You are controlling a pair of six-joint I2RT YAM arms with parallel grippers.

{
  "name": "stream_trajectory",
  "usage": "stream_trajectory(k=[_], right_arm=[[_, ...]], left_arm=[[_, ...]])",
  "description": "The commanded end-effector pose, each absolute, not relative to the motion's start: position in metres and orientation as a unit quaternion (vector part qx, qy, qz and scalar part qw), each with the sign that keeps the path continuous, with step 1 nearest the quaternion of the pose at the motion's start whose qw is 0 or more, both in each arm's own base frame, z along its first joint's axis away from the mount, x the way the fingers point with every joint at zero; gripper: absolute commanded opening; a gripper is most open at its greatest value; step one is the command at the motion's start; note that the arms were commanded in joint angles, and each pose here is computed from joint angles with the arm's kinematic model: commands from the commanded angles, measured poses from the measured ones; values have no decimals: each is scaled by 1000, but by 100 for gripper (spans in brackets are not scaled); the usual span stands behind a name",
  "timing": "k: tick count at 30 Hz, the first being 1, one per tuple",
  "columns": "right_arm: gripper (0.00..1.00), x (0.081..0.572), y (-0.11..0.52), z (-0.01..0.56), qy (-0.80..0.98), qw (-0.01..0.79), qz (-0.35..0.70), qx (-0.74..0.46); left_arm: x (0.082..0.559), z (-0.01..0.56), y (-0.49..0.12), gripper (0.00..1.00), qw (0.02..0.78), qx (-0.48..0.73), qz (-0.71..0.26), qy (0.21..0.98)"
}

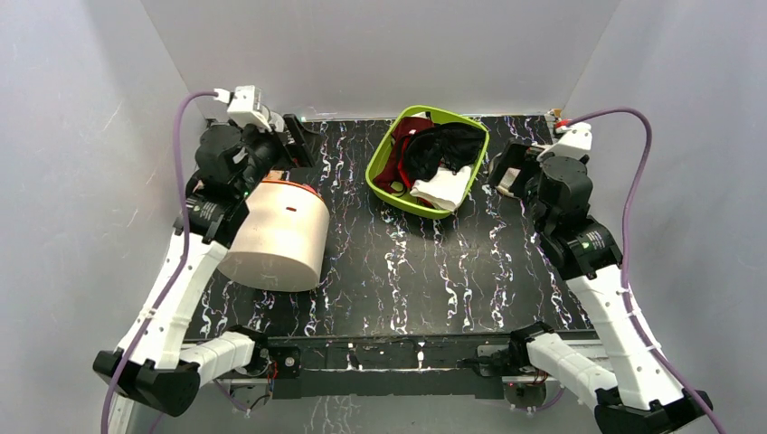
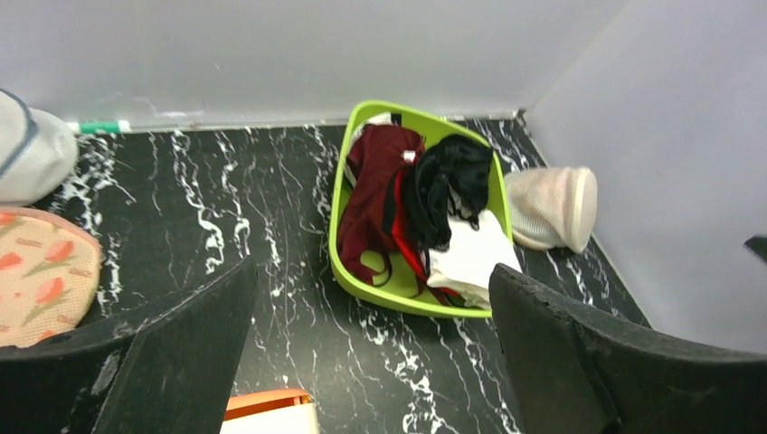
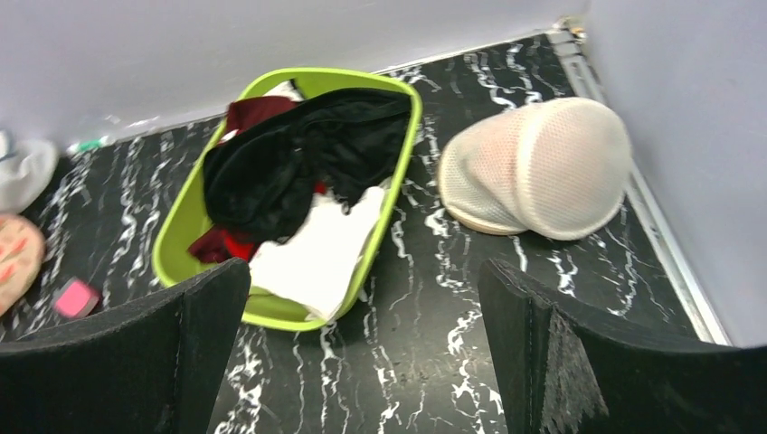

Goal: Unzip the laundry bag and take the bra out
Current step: Pick up the laundry bag at the center of the board.

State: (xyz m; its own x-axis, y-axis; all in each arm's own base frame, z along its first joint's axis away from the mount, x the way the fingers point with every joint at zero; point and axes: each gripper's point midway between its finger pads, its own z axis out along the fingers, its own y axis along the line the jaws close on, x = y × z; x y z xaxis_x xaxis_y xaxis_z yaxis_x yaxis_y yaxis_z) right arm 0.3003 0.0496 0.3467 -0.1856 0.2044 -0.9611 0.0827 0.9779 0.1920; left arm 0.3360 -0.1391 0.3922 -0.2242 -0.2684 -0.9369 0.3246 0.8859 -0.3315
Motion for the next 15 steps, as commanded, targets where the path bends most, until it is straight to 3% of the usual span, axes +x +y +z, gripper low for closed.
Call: stream_trajectory(k=[1,15], right_arm=[[98,308,16,353,748,645,20,158],[98,351,-16,294,763,591,7,263]], left_arm=[[341,383,-162,98,618,74,-271,734],[318,320,-224,98,558,191,-330,737]])
